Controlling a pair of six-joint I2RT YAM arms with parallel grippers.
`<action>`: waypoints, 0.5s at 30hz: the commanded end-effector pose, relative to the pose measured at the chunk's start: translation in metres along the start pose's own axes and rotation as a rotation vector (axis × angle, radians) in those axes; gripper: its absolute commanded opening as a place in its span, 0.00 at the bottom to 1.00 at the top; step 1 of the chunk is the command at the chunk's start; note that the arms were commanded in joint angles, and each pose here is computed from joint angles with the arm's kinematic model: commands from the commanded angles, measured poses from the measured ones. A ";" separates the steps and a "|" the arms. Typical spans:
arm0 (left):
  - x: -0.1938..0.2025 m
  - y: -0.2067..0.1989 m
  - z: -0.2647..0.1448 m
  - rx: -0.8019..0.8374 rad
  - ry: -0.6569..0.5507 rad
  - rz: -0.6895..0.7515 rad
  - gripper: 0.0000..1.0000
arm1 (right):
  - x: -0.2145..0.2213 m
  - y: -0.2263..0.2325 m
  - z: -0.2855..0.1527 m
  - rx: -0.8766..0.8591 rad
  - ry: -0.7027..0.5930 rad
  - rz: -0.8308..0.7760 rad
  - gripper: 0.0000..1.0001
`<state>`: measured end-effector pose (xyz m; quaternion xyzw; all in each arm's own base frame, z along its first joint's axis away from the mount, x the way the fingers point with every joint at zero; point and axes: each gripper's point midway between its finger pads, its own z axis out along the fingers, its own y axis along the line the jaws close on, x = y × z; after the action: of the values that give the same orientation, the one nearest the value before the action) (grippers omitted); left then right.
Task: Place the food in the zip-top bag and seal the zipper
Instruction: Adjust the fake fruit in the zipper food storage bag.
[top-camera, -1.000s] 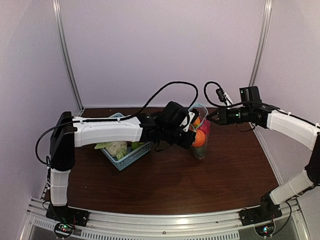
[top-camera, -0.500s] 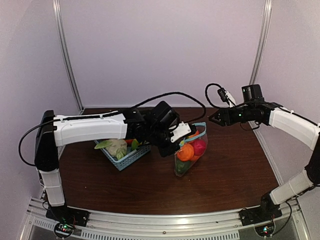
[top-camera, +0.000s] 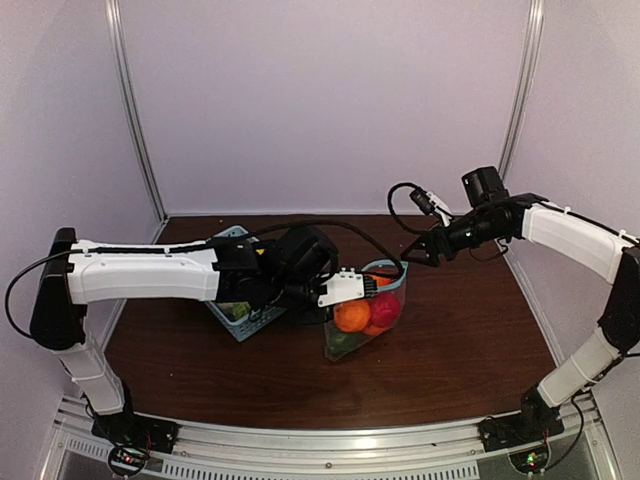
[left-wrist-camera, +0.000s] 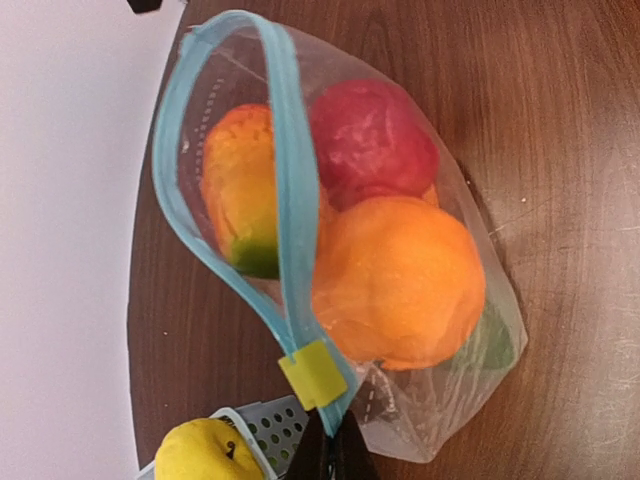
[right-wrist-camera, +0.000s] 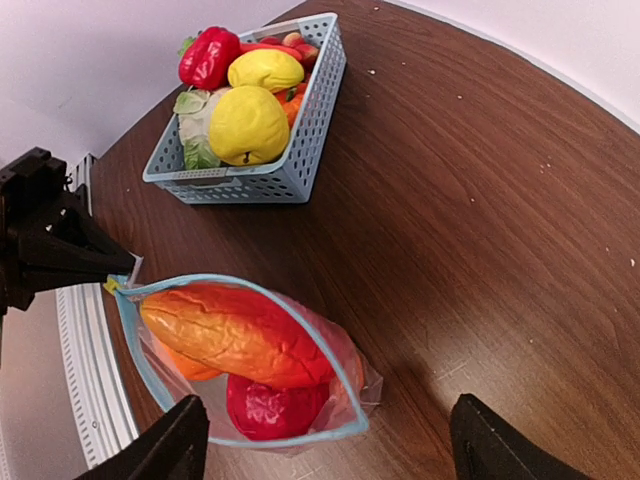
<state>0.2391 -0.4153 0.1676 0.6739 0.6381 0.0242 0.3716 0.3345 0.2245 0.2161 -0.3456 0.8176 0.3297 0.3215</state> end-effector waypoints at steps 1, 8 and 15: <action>-0.021 0.036 -0.029 -0.152 -0.119 0.047 0.00 | 0.002 0.019 0.016 -0.056 0.072 -0.101 0.86; -0.017 0.038 -0.025 -0.212 -0.125 0.167 0.00 | -0.014 0.030 0.031 -0.125 0.136 -0.217 0.86; -0.012 0.033 -0.025 -0.189 -0.118 0.125 0.00 | 0.008 0.080 0.036 -0.325 0.184 -0.284 0.85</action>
<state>0.2468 -0.4099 0.1963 0.6925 0.5681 0.0681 0.4394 0.3120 0.2864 0.2141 -0.4979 0.7540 0.3399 0.2610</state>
